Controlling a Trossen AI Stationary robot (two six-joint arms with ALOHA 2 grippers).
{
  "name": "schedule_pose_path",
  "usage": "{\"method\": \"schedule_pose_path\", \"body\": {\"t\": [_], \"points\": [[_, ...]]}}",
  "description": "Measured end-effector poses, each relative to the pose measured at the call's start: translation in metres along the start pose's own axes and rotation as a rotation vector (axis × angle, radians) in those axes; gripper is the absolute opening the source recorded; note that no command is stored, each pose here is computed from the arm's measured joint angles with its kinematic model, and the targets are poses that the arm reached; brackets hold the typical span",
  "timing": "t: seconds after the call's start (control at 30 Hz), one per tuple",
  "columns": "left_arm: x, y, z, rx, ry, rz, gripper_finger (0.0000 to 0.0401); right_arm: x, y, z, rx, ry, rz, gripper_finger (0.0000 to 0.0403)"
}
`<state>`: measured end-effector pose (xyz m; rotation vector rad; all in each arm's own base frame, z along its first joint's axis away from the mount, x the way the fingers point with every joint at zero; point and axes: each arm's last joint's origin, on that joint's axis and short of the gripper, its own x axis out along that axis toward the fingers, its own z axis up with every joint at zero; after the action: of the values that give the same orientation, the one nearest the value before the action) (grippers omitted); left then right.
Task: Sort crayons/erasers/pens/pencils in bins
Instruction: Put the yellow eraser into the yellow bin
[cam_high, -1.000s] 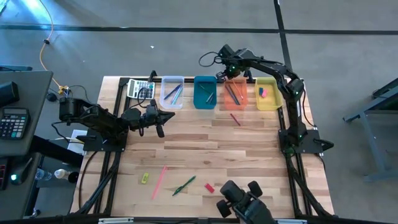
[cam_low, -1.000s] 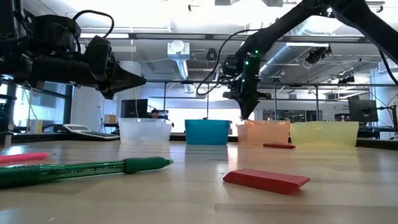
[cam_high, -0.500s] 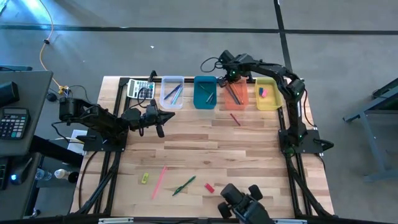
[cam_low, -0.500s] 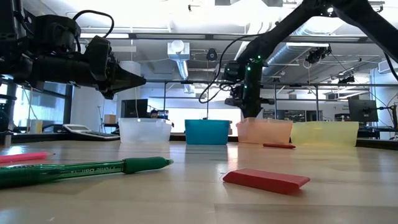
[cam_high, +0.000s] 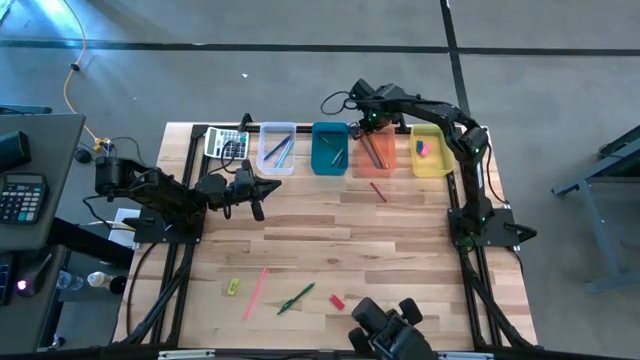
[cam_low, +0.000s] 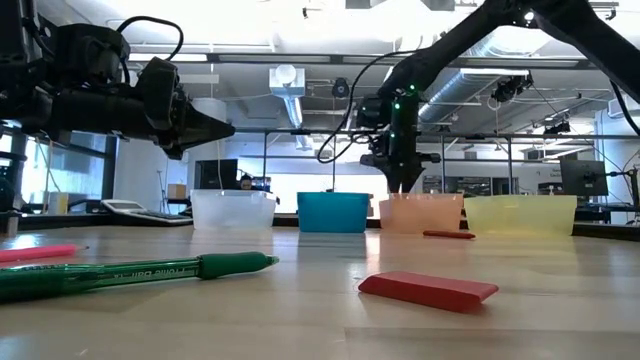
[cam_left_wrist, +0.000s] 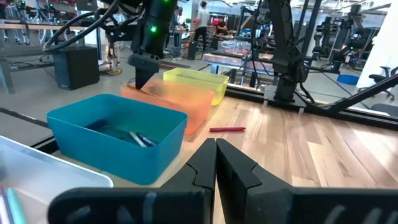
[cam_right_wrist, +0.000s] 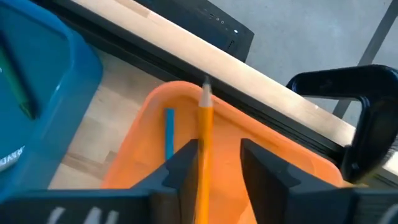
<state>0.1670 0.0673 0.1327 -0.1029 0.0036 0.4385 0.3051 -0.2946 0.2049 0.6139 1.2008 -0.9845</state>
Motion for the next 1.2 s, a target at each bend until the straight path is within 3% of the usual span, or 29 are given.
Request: {"method": "schedule_pose_path", "body": {"t": [0.23,0.47,0.57,0.67,0.87,1.2], "points": [[0.000,0.000,0.000,0.017,0.003,0.000,0.0000,-0.020,0.016,-0.005,-0.130,0.034,-0.021,0.0115],[0.000,0.001,-0.004,0.055,0.044,0.006,0.0000,-0.055,0.034,-0.032,-0.273,-0.107,-0.022,0.0022],[0.000,0.001,-0.005,0.055,0.049,0.007,0.0000,-0.071,0.037,-0.054,-0.315,-0.239,0.040,0.0006],[0.000,0.001,-0.006,0.051,0.060,0.013,0.0000,-0.080,0.037,-0.081,-0.349,-0.420,0.186,0.0013],[0.000,0.001,-0.008,0.031,0.083,0.029,0.0000,-0.078,0.028,-0.138,-0.345,-0.735,0.393,0.0003],[0.005,-0.005,-0.015,-0.043,0.184,0.026,0.0000,-0.044,0.022,-0.223,-0.341,-0.914,0.573,0.0000]]}}
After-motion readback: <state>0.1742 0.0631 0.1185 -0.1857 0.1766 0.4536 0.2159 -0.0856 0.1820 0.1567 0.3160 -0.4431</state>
